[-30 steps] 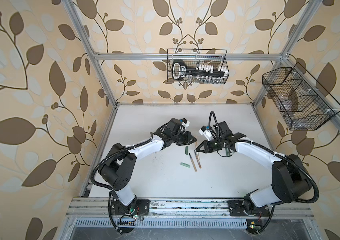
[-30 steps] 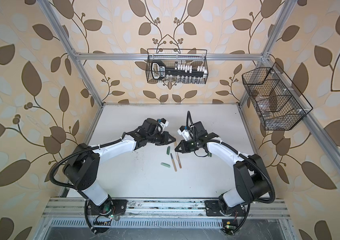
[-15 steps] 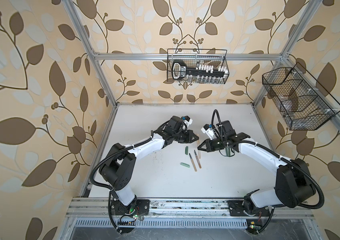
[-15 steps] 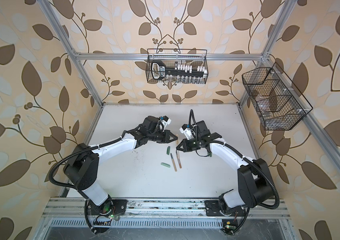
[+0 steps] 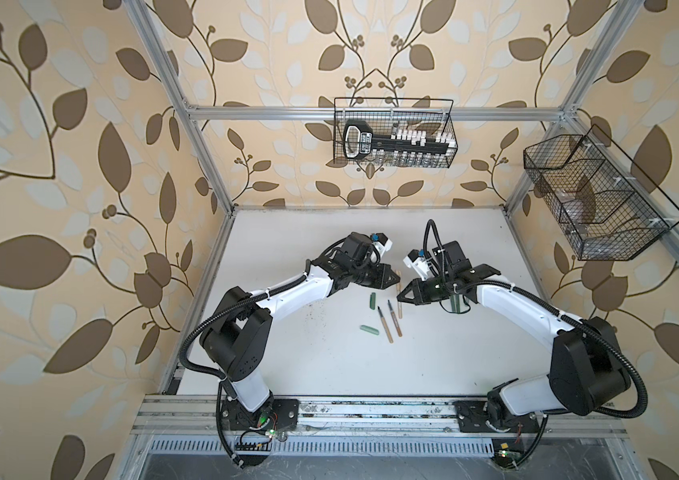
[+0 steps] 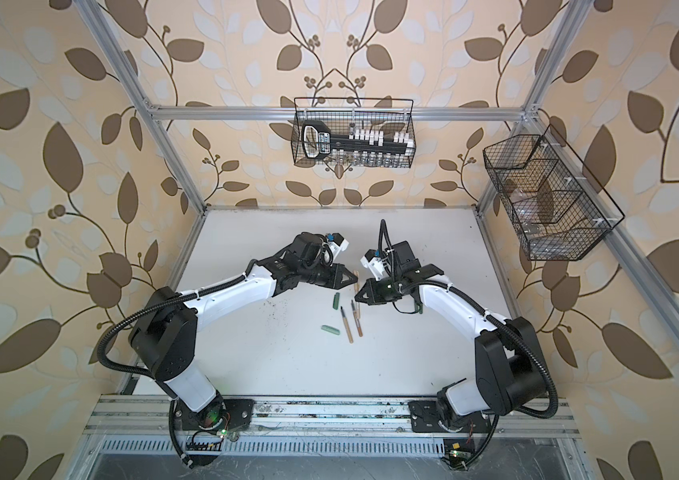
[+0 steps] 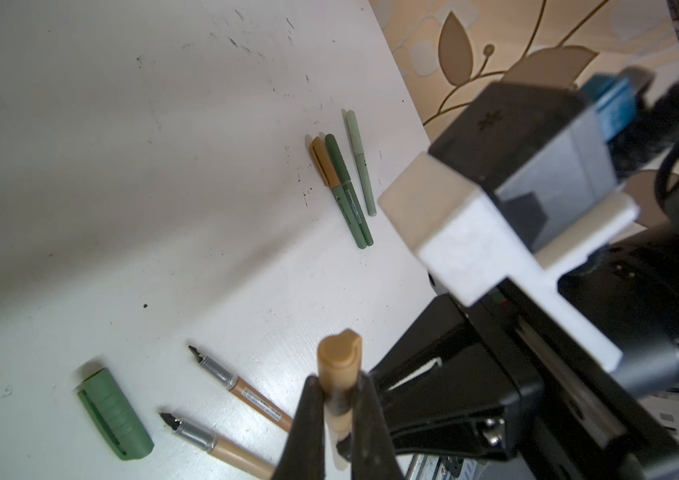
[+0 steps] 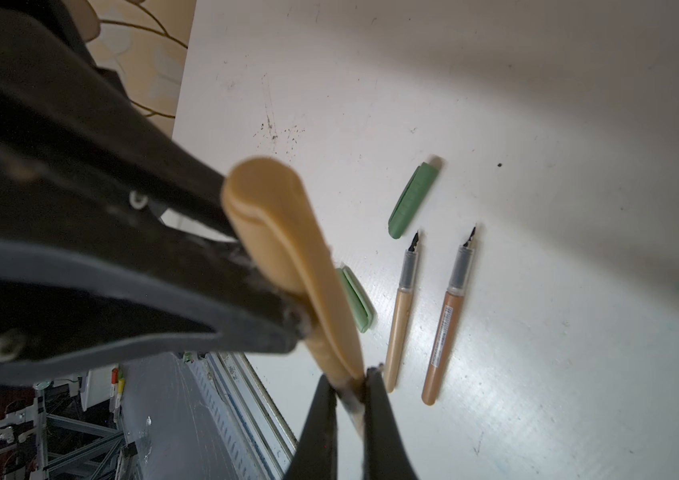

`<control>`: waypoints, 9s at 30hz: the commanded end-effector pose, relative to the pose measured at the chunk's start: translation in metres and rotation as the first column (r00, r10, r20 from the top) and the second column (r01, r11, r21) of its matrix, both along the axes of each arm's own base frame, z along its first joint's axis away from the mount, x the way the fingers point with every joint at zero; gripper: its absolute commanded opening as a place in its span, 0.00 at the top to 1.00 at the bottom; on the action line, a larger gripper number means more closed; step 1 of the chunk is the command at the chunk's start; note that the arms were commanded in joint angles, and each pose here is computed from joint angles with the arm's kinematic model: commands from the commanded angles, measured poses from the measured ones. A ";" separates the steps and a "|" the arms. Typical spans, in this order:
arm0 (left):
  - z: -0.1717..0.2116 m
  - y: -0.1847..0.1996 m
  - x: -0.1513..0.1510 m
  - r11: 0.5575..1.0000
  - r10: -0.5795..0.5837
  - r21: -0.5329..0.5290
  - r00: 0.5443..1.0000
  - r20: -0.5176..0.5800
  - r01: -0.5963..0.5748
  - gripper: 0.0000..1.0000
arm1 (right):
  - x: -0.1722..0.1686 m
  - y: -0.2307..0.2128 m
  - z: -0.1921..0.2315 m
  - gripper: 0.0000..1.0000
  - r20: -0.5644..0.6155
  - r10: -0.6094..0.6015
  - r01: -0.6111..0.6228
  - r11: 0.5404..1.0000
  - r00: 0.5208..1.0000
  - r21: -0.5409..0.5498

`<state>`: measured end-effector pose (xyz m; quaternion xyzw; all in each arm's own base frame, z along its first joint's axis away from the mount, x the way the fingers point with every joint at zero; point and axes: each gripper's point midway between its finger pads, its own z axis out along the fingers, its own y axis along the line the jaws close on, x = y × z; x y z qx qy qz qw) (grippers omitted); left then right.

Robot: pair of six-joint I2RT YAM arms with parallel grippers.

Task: Insert the pens into the pen caps

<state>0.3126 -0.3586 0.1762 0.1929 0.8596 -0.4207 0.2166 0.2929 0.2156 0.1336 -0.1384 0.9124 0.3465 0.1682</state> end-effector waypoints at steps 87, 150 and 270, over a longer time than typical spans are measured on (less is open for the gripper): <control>-0.131 -0.015 0.041 0.720 -0.248 0.658 0.967 -0.052 0.220 0.69 | 0.137 -0.138 -0.094 0.58 -0.098 -0.500 0.427 0.813 0.861 -0.396; -0.143 -0.042 0.042 0.714 -0.360 0.665 0.930 0.079 0.220 0.92 | 0.118 -0.095 -0.131 0.86 -0.233 -0.367 0.257 0.882 0.901 -0.394; -0.152 -0.013 0.085 0.816 0.105 0.564 0.992 0.067 -0.125 0.98 | 0.240 -0.127 -0.101 0.61 -0.217 -0.490 0.473 0.871 0.844 -0.128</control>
